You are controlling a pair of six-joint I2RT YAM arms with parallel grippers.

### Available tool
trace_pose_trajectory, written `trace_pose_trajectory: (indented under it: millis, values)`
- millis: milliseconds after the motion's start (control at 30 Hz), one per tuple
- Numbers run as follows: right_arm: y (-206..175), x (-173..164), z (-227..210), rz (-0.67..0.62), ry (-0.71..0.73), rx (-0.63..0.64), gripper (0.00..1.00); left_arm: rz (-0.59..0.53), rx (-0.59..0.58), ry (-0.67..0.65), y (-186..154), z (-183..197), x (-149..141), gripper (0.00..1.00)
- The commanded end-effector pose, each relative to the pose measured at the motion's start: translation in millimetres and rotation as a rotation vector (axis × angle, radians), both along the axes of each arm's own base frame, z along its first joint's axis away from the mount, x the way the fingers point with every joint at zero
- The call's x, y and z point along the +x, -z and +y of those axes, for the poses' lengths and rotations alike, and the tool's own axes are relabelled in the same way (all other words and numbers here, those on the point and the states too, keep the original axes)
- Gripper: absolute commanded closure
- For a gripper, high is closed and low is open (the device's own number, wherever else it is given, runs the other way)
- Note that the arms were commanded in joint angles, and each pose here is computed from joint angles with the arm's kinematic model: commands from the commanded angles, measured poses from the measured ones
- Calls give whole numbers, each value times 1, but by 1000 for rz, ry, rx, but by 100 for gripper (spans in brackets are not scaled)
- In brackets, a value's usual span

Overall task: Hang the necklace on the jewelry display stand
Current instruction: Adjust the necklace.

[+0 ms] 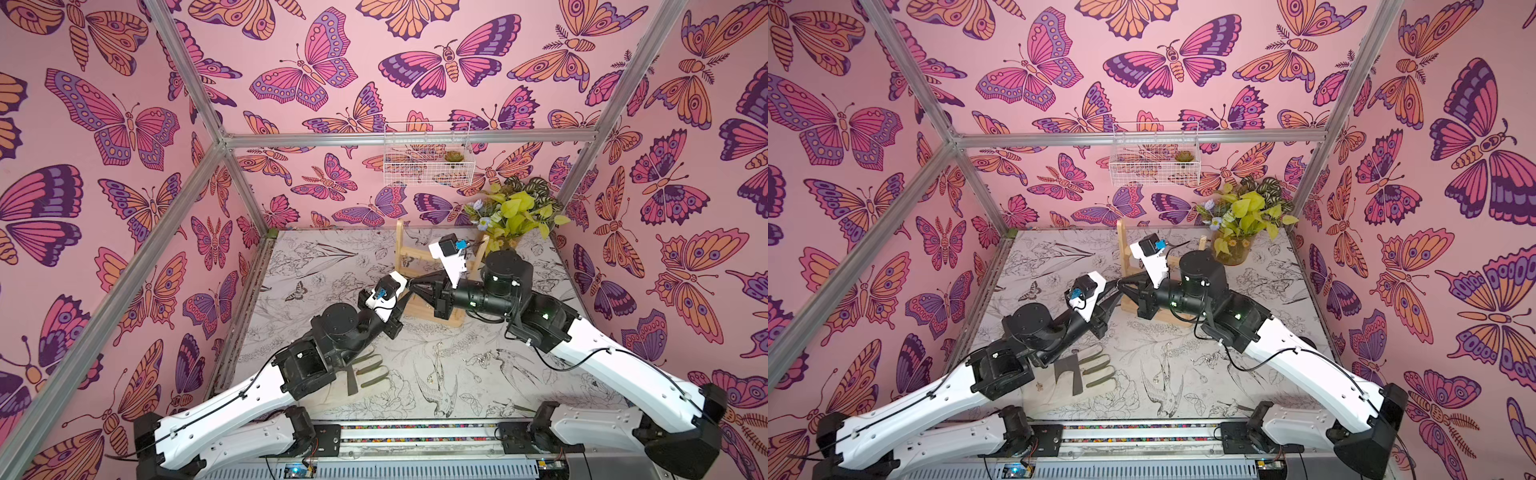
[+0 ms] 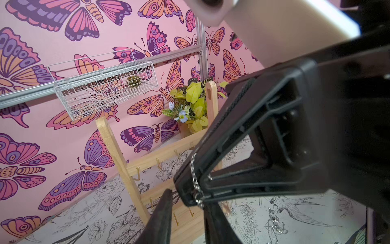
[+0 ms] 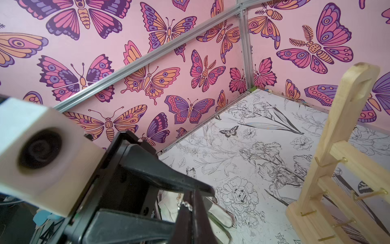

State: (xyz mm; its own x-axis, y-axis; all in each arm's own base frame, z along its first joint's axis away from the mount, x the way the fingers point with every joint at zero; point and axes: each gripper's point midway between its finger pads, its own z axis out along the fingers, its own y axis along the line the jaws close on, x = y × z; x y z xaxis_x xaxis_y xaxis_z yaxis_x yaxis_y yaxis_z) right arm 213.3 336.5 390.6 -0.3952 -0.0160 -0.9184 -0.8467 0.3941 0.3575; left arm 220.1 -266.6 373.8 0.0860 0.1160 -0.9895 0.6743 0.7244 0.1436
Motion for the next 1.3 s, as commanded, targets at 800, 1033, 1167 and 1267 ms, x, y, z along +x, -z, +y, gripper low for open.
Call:
trace_pose_trajectory:
  millis: [800,1033,1167,1267]
  values:
    - [-13,-10,-7,47,13,44,100,-39,10,-253,3,21,35,97]
    - [-7,-1,-15,20,79,3,100,-60,13,-277,-2,31,33,100]
    - [-1,-3,-12,2,54,-33,100,-89,34,-306,-12,34,36,100]
    - [5,-6,-11,-20,39,-74,100,-112,50,-304,-20,33,36,100]
